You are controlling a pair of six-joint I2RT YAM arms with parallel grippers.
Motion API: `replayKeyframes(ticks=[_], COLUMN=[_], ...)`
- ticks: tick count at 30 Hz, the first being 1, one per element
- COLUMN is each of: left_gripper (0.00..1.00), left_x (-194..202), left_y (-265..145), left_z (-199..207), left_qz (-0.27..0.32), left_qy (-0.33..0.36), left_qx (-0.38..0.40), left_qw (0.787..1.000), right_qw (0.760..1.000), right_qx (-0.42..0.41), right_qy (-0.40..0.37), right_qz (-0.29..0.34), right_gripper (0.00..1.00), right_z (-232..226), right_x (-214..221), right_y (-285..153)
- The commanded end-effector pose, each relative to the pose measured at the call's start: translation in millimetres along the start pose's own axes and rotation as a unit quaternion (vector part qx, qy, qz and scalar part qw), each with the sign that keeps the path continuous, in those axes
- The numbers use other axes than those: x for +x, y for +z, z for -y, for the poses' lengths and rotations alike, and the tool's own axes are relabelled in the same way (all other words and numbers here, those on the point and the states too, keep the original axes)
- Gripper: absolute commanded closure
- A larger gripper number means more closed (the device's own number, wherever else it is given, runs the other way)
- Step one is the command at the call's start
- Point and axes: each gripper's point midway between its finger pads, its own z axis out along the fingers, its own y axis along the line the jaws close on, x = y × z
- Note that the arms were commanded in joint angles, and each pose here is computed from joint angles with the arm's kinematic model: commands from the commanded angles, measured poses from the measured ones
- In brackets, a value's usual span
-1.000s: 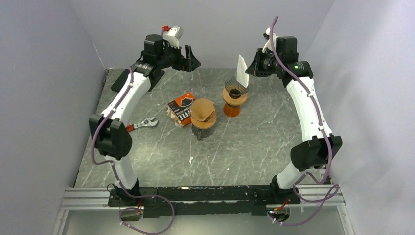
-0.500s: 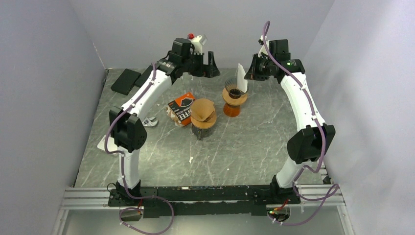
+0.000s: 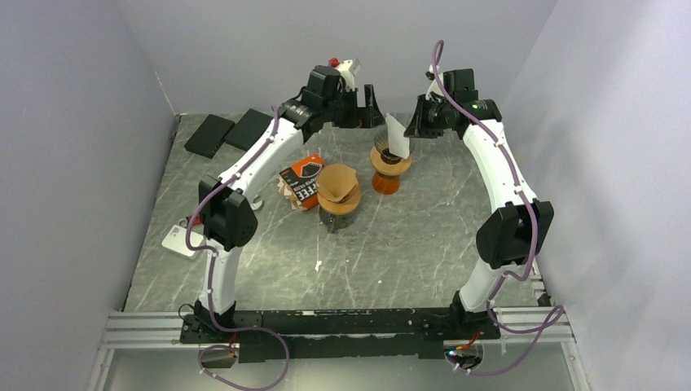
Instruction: Place the coffee filter in the dripper
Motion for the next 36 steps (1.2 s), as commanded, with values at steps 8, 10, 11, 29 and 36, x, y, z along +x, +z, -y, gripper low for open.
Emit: replayKeyframes(ticks=[8,10,11,29,36], left_gripper=[0.01,0.01,0.07,0.37,0.36], left_x=[0.8,5.8,9.1,19.0,20.8], left_y=[16.2,20.2,22.3,28.7,29.4], left_z=[16.4,12.7,9.4,15.1,13.9], left_qz=[0.010,0.004,0.000,-0.013,-0.018], left_qy=[0.024,0.032,0.034,0.057,0.059], left_qx=[-0.006,-0.013,-0.017,0.019,0.018], left_qw=[1.000,0.999,0.999,0.998,0.998], right_qw=[0.999,0.999,0.999,0.997,0.998], right_qx=[-0.034,-0.031,-0.025,0.005,0.022], right_qy=[-0.007,-0.008,-0.010,-0.026,-0.022], right_qz=[0.016,0.018,0.021,0.067,0.053], right_gripper=[0.96,0.95,0.94,0.37,0.26], right_z=[-13.5,-13.1,-11.2,-6.2,4.2], right_x=[-5.1,-5.4,-6.6,-25.2,-18.5], right_y=[-0.2,-1.2,-2.9,-15.6,-4.1])
